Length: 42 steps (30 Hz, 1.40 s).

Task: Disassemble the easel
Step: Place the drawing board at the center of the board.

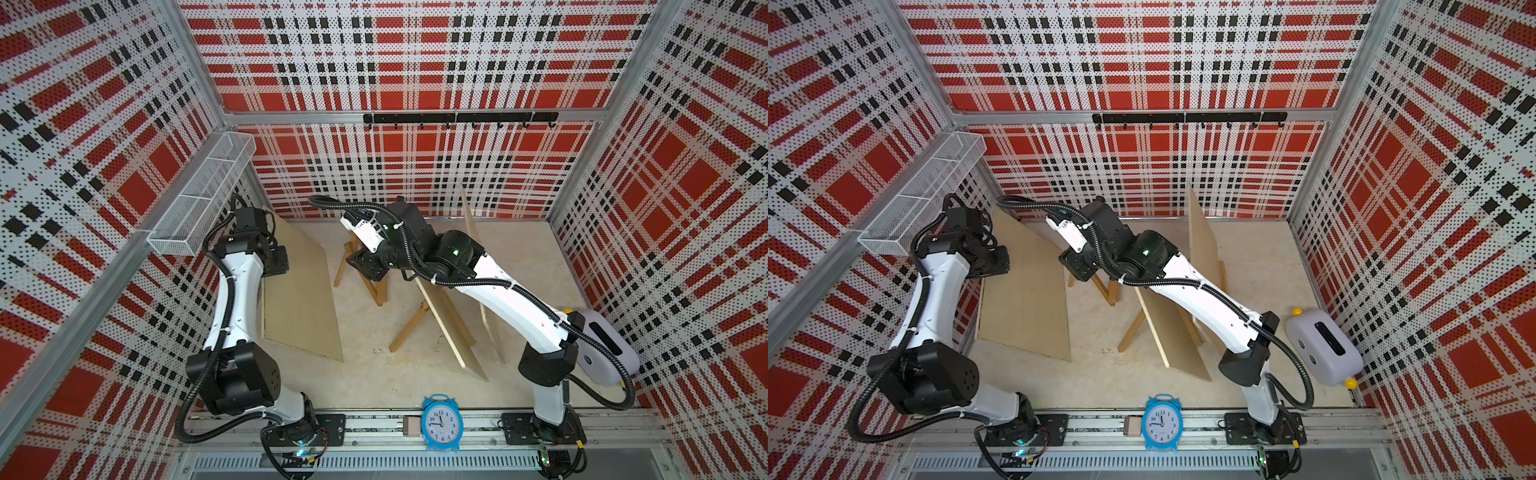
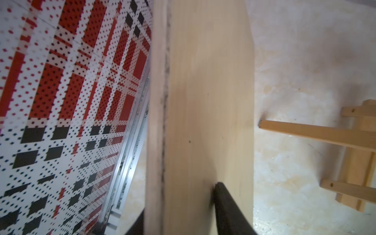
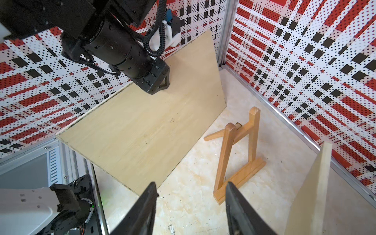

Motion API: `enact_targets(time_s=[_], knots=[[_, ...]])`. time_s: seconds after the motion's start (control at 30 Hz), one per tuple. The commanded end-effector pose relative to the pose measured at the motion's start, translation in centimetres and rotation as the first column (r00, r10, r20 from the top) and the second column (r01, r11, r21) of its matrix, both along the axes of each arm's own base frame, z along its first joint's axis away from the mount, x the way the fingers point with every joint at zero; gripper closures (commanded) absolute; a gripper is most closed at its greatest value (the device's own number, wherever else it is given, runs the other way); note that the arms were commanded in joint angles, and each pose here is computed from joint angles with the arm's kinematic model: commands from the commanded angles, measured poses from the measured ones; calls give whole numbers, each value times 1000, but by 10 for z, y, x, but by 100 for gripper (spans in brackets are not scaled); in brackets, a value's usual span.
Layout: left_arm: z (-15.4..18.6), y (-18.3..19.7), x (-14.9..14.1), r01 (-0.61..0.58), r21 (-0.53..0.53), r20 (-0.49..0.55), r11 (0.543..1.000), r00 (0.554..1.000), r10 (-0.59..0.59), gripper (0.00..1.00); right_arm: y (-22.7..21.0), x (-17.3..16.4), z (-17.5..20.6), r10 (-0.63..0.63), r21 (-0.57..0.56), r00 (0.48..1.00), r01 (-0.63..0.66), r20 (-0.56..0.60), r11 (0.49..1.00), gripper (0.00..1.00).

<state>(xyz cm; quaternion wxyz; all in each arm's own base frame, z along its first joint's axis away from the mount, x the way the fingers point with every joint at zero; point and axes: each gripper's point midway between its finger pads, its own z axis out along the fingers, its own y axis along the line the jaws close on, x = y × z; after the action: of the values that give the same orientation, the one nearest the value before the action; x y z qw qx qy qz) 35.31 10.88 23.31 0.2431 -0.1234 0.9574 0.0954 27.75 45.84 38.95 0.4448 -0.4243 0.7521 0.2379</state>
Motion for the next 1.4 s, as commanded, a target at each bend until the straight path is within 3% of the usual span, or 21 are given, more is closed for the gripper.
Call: enact_targets(time_s=[0.0, 0.2, 0.4, 0.63, 0.9, 1.07, 1.23, 1.37], knots=[[-23, 6, -26, 21, 45, -160, 999, 987, -13, 53, -8, -10, 30, 19, 62, 999, -22, 42, 998, 44], [-29, 5, -25, 20, 33, -175, 999, 985, -14, 45, -10, -12, 29, 25, 57, 999, -27, 41, 998, 44], [-28, 14, -29, -4, 84, -188, 996, 982, 20, 44, -13, -14, 30, 27, 58, 999, -30, 45, 998, 43], [-22, 26, -37, -40, 156, -210, 987, 975, 73, 29, -15, -15, 28, 34, 48, 998, -36, 47, 998, 43], [-15, 23, -40, -37, 148, -184, 988, 981, 64, 30, -16, -17, 27, 40, 45, 998, -42, 44, 998, 43], [-13, 15, -38, -19, 105, -162, 994, 986, 36, 46, -16, -17, 24, 40, 40, 998, -42, 38, 998, 43], [-19, 6, -46, -109, -42, -114, 993, 988, 104, 75, -20, -18, 26, 31, 41, 998, -33, 47, 999, 44], [-53, -4, -58, -208, -224, -144, 952, 973, 178, 77, -27, -19, 31, 21, 50, 998, -25, 62, 998, 44]])
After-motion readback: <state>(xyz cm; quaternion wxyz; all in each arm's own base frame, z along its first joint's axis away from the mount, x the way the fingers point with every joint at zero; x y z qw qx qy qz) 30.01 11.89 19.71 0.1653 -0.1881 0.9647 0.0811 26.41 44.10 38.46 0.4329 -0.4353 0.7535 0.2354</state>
